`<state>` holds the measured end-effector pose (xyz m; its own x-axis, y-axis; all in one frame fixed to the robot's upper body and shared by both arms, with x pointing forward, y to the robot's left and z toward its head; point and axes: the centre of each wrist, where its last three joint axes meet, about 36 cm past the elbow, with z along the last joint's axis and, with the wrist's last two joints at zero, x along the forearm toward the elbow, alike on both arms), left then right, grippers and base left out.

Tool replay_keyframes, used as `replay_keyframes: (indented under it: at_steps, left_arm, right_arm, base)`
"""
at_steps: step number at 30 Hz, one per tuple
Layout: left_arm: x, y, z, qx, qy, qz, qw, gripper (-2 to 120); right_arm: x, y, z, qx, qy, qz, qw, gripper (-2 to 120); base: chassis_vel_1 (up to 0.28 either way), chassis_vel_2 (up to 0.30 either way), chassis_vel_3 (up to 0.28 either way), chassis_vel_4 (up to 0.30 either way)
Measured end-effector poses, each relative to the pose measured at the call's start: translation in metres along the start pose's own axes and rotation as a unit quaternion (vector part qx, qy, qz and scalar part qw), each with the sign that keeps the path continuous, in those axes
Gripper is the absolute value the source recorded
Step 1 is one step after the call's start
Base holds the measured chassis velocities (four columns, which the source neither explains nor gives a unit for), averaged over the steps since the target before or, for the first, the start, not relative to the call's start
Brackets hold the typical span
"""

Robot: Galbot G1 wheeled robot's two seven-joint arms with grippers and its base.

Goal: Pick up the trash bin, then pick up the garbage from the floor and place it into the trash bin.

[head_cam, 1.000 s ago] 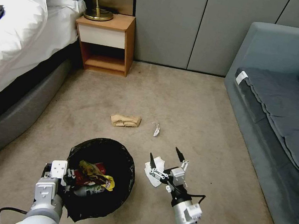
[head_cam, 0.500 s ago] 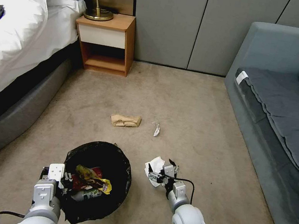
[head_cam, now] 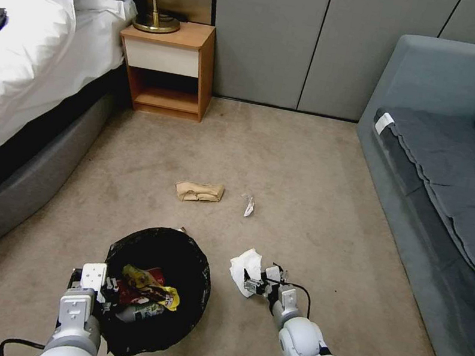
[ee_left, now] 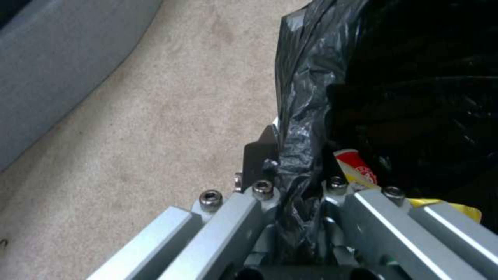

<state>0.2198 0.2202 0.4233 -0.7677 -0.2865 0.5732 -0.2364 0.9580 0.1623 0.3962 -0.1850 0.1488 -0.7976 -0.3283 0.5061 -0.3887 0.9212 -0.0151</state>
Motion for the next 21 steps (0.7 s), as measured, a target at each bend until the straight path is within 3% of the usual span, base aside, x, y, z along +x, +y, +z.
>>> replay_keyframes:
  at_steps: [7,21]
  left_arm:
    - [0.001,0.0,0.001,0.0,0.0,-0.001,1.0,0]
    - [0.003,0.0,0.002,-0.001,0.0,0.0,1.0,0]
  right_arm:
    - [-0.01,0.005,0.008,0.003,0.001,-0.006,1.0,96]
    - [-0.024,0.018,0.026,0.012,0.009,-0.017,1.0,69]
  base:
    - [0.0,0.0,0.0,0.0]
    - [0.0,0.0,0.0,0.0]
